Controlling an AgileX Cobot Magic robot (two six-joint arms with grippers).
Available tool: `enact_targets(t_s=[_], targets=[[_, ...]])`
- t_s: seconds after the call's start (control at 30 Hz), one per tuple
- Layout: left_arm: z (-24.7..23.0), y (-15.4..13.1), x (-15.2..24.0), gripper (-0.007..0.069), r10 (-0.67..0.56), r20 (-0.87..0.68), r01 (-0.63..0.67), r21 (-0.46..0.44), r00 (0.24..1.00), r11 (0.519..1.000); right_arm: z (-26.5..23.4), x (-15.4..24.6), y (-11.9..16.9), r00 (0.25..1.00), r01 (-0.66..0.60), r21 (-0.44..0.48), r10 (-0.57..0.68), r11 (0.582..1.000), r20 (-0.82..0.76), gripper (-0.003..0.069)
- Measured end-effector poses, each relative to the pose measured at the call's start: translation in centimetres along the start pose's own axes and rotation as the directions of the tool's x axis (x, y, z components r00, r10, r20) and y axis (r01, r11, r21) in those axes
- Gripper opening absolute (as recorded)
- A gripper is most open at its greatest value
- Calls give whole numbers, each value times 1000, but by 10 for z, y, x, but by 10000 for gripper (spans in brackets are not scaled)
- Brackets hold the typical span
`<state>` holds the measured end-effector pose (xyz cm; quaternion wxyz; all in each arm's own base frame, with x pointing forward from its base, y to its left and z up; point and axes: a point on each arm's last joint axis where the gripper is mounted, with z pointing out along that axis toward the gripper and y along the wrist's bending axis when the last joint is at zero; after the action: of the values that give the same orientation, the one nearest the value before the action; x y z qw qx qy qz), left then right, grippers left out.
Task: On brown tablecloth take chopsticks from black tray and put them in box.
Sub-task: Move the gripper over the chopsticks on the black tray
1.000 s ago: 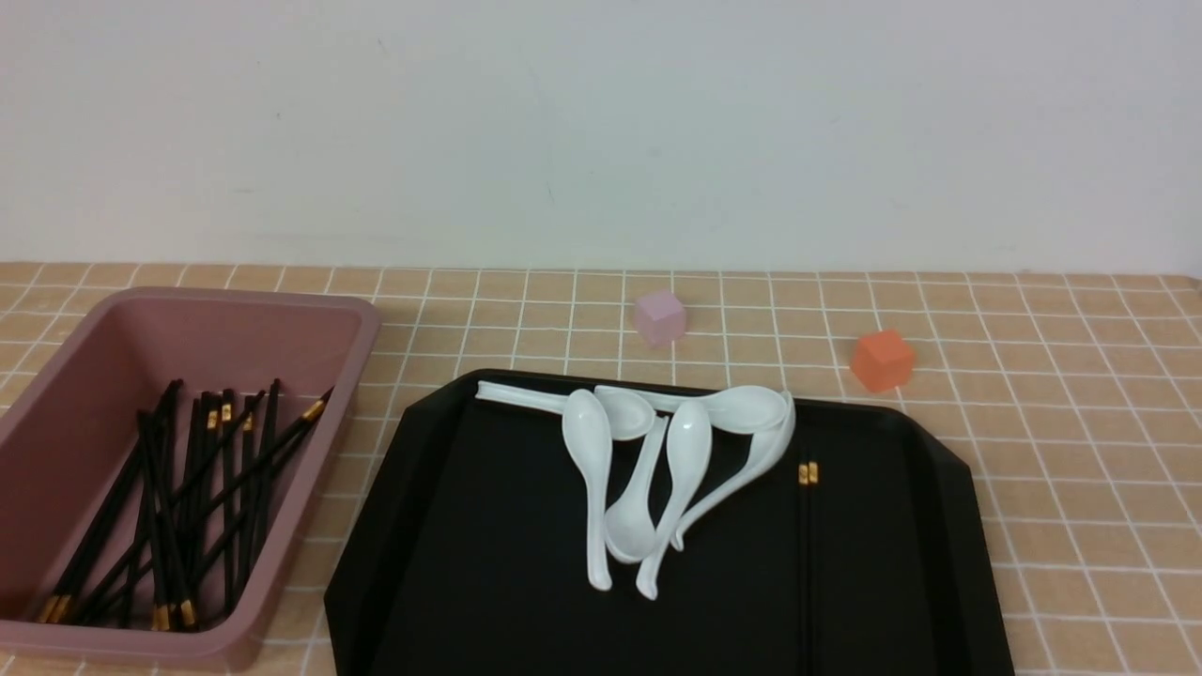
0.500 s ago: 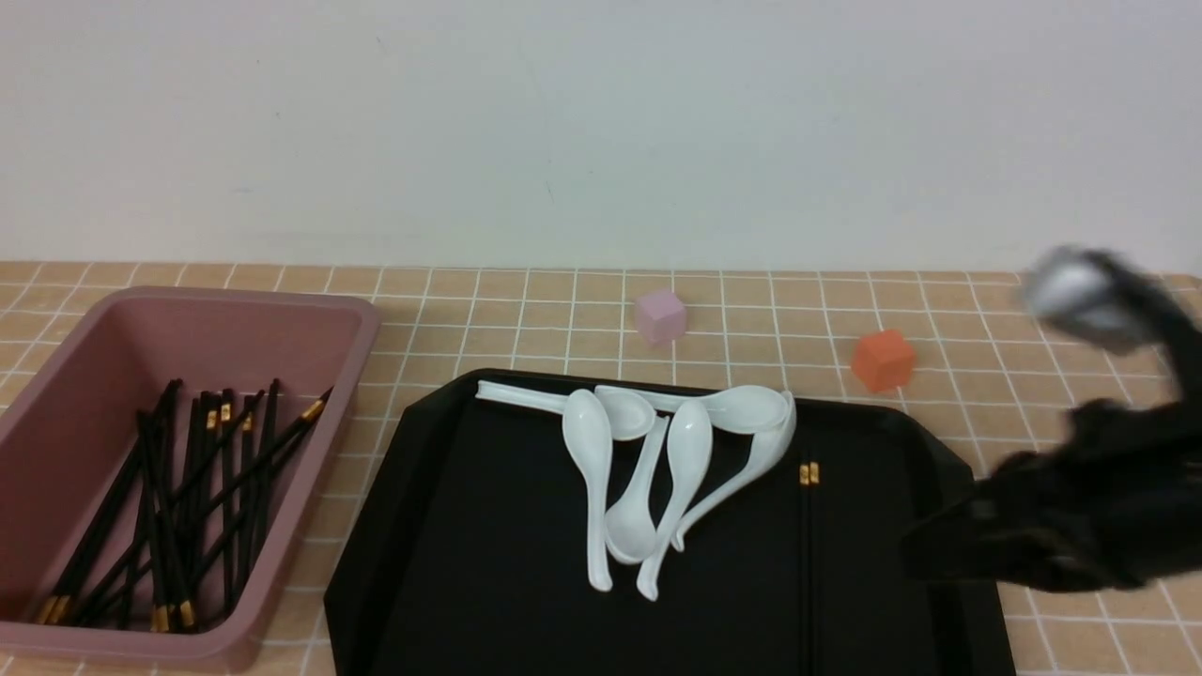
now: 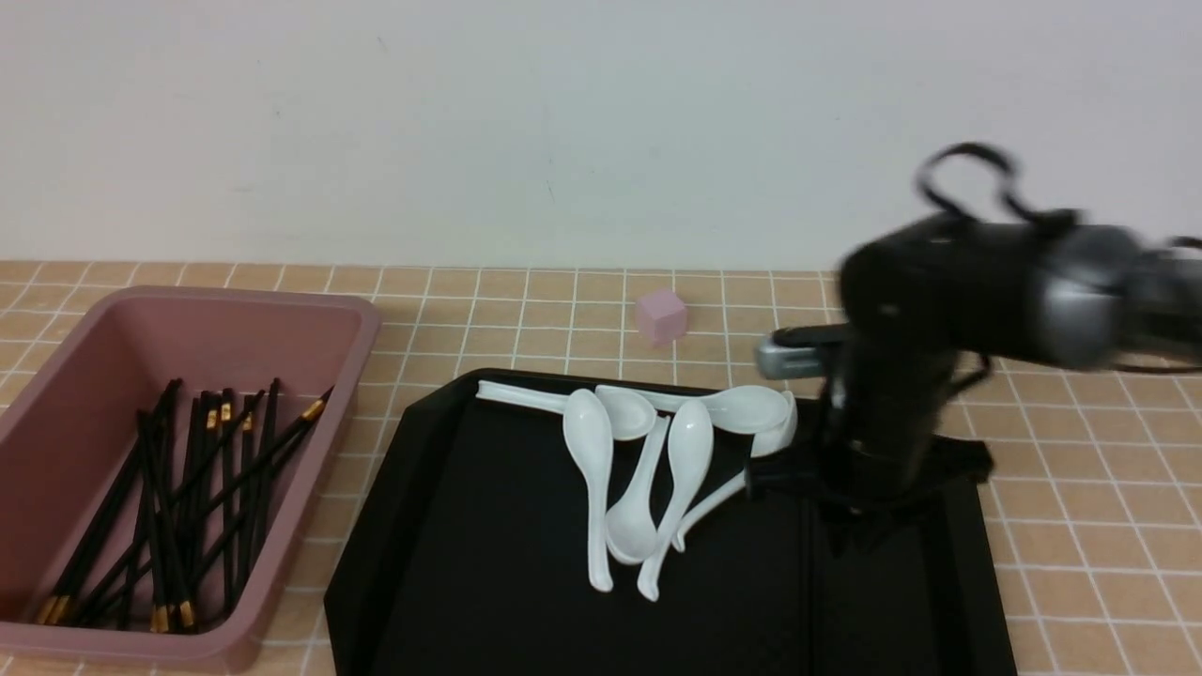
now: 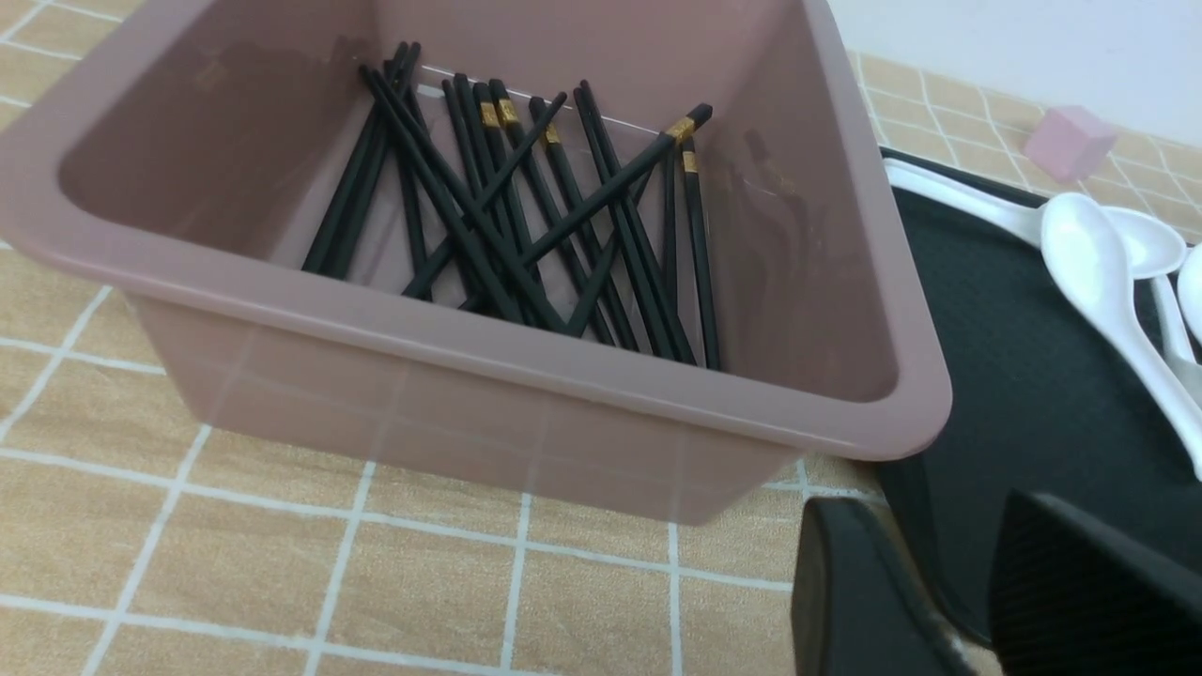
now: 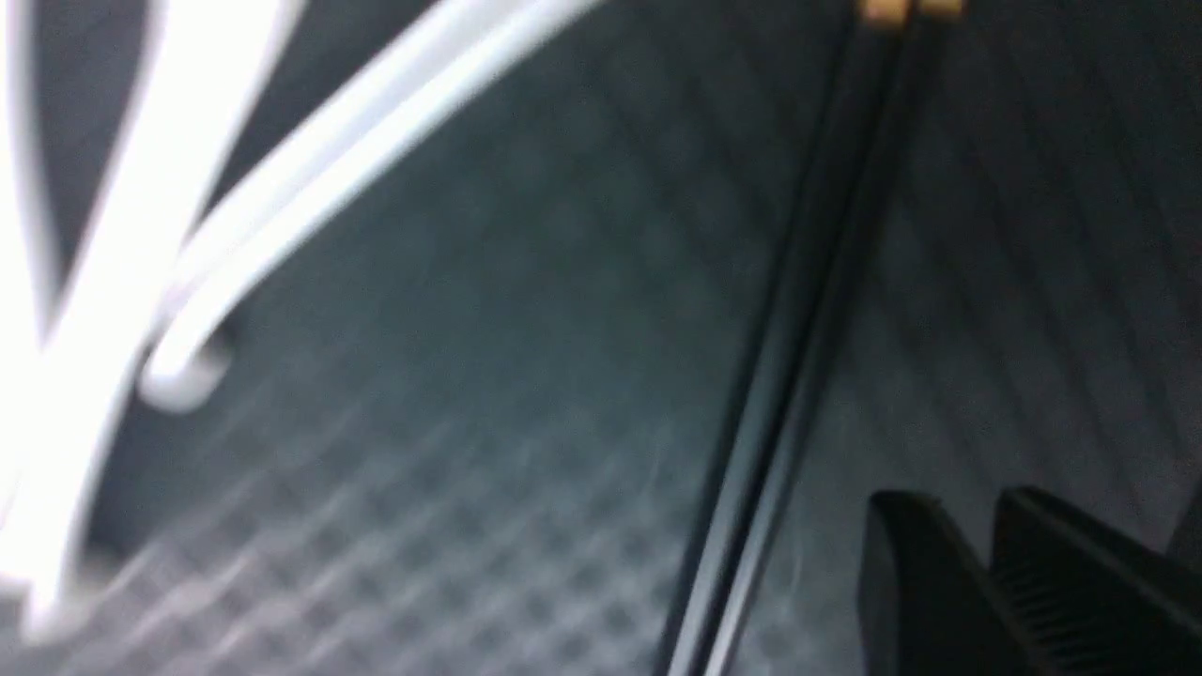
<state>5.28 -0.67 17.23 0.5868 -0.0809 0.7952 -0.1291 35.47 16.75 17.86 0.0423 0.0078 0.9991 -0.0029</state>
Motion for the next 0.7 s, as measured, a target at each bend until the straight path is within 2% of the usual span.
enact_targets(t_s=[0.13, 0.27, 0.47, 0.7], targets=[[0, 0, 0, 239, 0, 0, 0, 0, 1000, 1000, -3, -12, 1, 1000, 22, 59, -22, 998, -7, 213], [0, 0, 0, 239, 0, 0, 0, 0, 1000, 1000, -12, -15, -1, 1000, 7, 77, -9, 997, 24, 235], [0, 0, 0, 239, 0, 0, 0, 0, 1000, 1000, -10, -23, 4, 991, -85, 23, 82, 996, 107, 248], [0, 0, 0, 239, 0, 0, 0, 0, 1000, 1000, 4, -28, 9, 988, -101, -9, 102, 995, 116, 333]])
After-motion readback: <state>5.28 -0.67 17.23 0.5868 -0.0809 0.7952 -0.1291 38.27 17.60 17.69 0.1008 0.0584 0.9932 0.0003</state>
